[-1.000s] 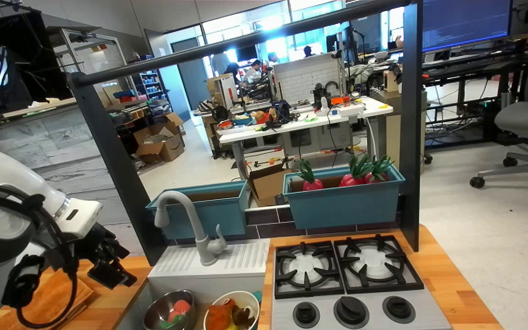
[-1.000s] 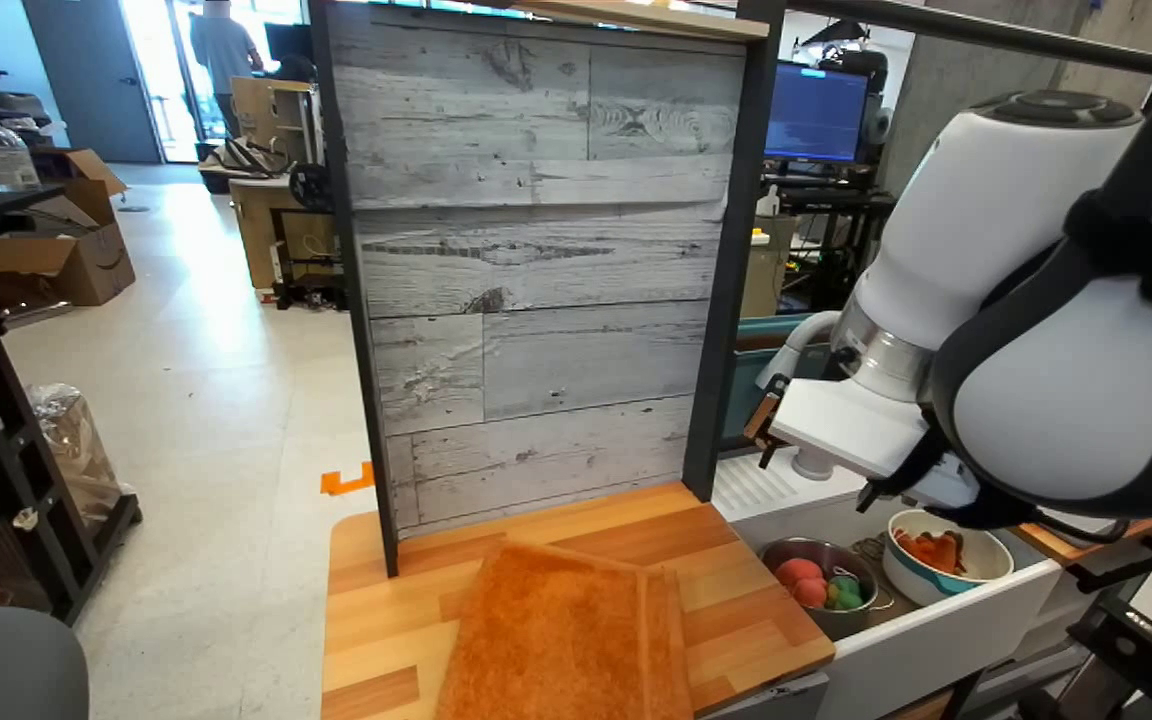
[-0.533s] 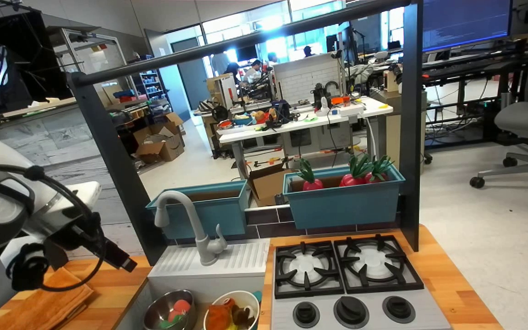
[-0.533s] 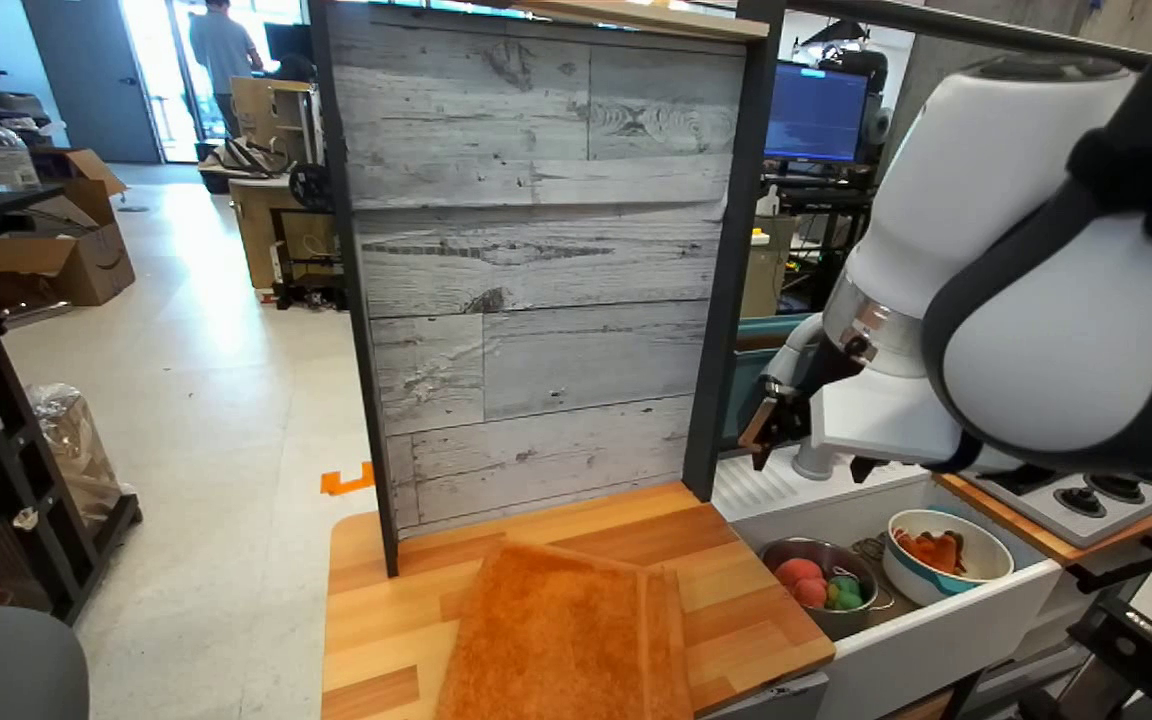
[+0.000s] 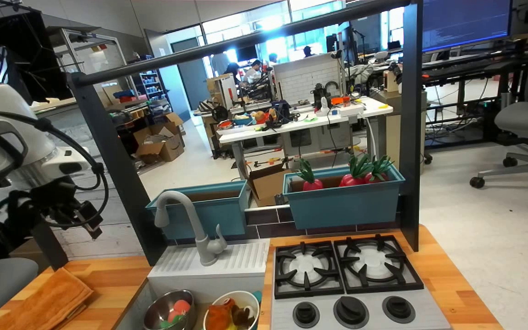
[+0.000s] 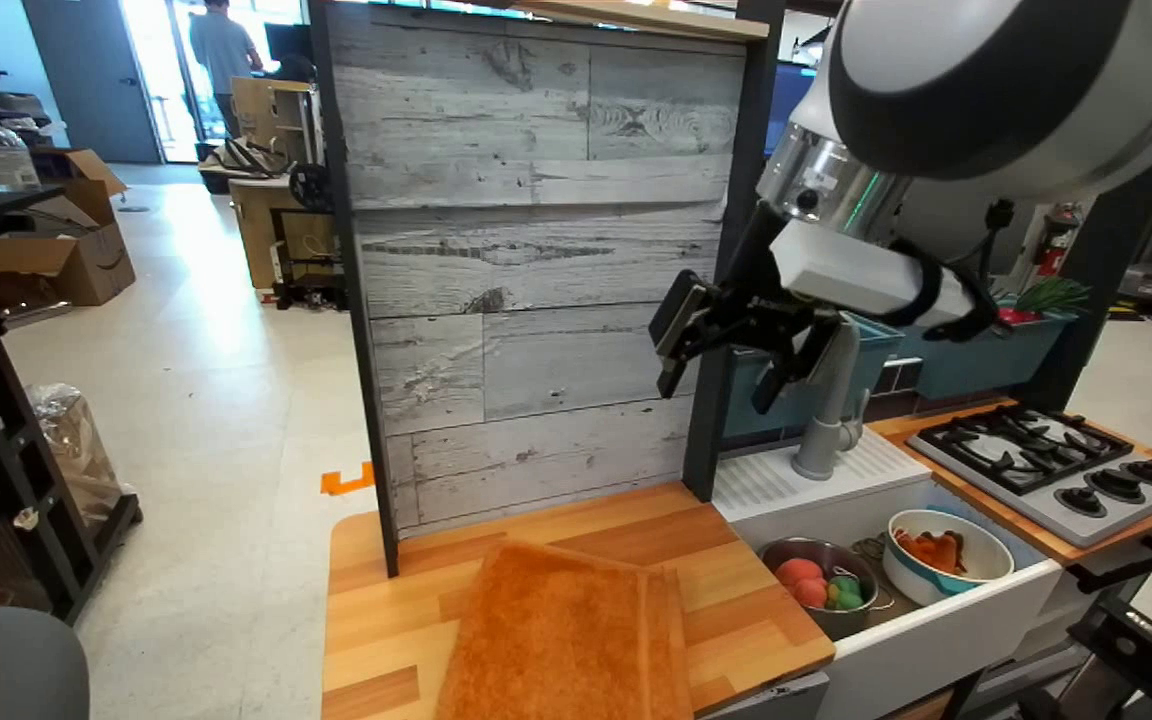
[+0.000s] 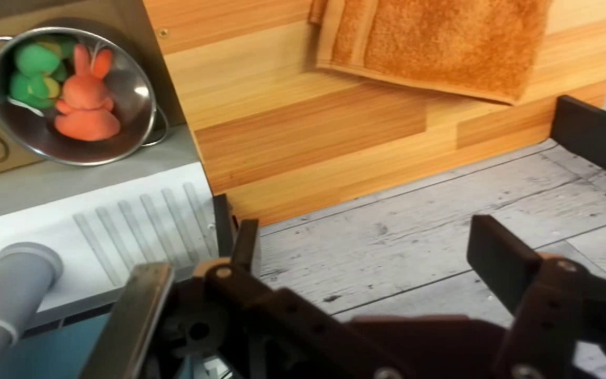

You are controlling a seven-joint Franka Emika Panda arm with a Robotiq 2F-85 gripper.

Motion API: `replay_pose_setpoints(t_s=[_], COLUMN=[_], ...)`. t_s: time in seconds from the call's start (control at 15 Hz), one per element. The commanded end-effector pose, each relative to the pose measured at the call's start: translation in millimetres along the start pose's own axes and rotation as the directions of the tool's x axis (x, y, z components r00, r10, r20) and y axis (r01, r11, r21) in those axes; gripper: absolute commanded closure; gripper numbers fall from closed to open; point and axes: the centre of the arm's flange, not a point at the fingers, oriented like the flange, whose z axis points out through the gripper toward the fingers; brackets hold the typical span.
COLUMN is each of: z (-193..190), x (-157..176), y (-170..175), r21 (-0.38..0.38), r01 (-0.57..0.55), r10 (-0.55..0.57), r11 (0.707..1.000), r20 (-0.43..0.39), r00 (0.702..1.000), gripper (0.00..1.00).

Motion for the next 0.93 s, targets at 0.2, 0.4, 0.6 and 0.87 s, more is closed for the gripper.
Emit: replay_pose_setpoints(t_s=[0.2,0.4,0.6,0.87], z=[17,22,22,49], x=[-9,-23,-35,-49], y=[1,-22,-65,-133], r21=[-0.018,-0.102,-0.132,-0.108], r01=[0.071,0.210,0.366,0.530], r10=[-0.070,-0.198,-0.337,-0.494], r11=[0.997,0.972,0.921,0.841], r20=[0.050,0.120,0.201,0.244], r00=[0.996,0.973,0.920,0.834], gripper=[0.00,0.00,0.00,0.00])
